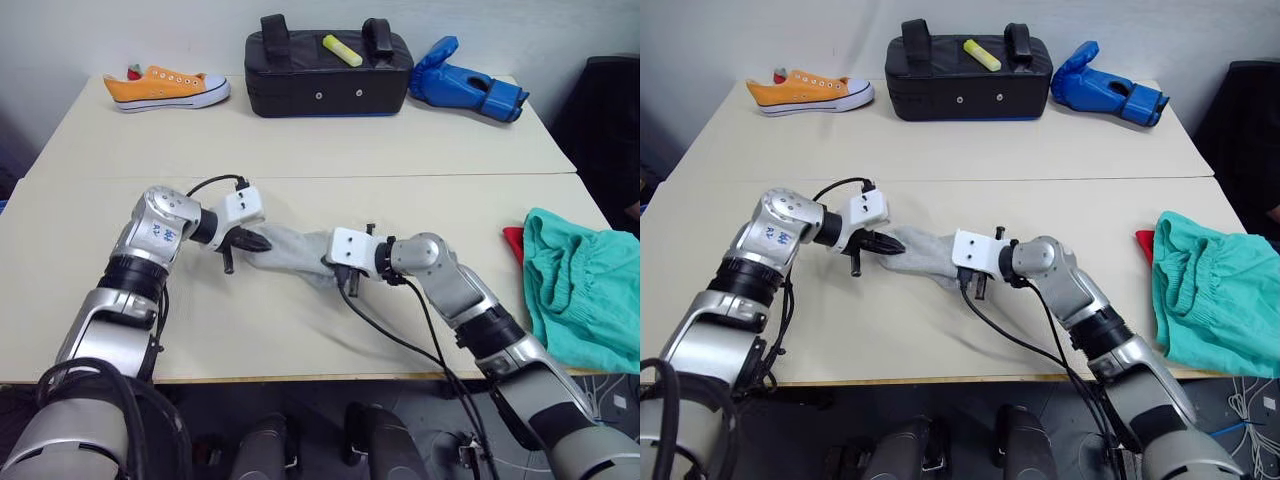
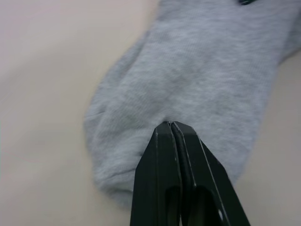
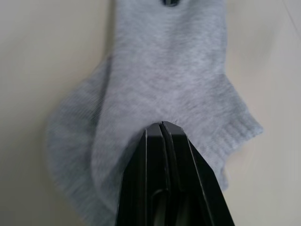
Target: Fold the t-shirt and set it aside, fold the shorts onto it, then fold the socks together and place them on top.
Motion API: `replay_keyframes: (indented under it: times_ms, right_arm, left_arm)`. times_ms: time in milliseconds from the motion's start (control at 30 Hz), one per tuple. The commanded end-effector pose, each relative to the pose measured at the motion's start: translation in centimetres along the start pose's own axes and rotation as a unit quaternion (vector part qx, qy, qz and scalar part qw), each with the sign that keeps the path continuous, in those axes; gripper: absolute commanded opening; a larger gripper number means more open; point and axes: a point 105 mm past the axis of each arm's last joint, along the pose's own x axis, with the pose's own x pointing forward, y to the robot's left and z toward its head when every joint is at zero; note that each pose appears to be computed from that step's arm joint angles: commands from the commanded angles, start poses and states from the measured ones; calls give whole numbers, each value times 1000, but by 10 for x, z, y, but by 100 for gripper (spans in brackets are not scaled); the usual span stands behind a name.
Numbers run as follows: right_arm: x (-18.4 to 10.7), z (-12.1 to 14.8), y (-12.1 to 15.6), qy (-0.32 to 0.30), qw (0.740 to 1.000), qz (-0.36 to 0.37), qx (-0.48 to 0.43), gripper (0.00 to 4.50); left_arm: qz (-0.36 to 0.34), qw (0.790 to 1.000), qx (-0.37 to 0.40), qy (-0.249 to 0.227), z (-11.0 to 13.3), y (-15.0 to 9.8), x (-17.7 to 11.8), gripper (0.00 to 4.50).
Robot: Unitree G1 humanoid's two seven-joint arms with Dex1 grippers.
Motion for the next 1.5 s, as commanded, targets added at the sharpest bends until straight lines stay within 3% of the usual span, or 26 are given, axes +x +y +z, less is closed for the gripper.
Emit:
replay_keyframes:
  times_ms: [33,233,500,633,833,967,1067,1200,1367,1467,1500]
  right_arm:
    - [-3,0,15,6,1000,29,1,0]
    - [-9,-2,15,7,1000,17,6,0]
    - [-24,26,-3,-49,997,-16,55,0]
    - [-7,26,-15,-43,997,-41,58,0]
    - [8,1,-4,7,999,-26,37,0]
    - [-3,-12,7,23,999,-15,26,0]
    - [-10,-12,10,19,999,-16,27,0]
    - [-14,-8,11,5,999,-26,36,0]
    - [-15,-5,10,-3,998,-35,43,0]
    - [-16,-1,10,-14,998,-35,41,0]
    - [-16,1,10,-18,998,-35,42,0]
  left_arm:
    - [31,999,16,6,3,13,3,5]
    - [44,997,14,-56,30,23,3,5]
    - [-26,991,29,-129,51,8,-8,5]
    - [-51,993,28,-103,42,-6,6,5]
    - [-9,999,-14,-49,22,-4,31,5]
    - [52,996,-65,-11,-12,11,23,5]
    - [79,991,-106,-16,-26,21,1,55]
    - [76,976,-193,-67,-32,24,-32,179]
    - [21,940,-321,-115,-35,-4,-55,338]
    - [8,913,-389,-124,-34,-21,-52,436]
    - [7,902,-412,-129,-33,-25,-49,447]
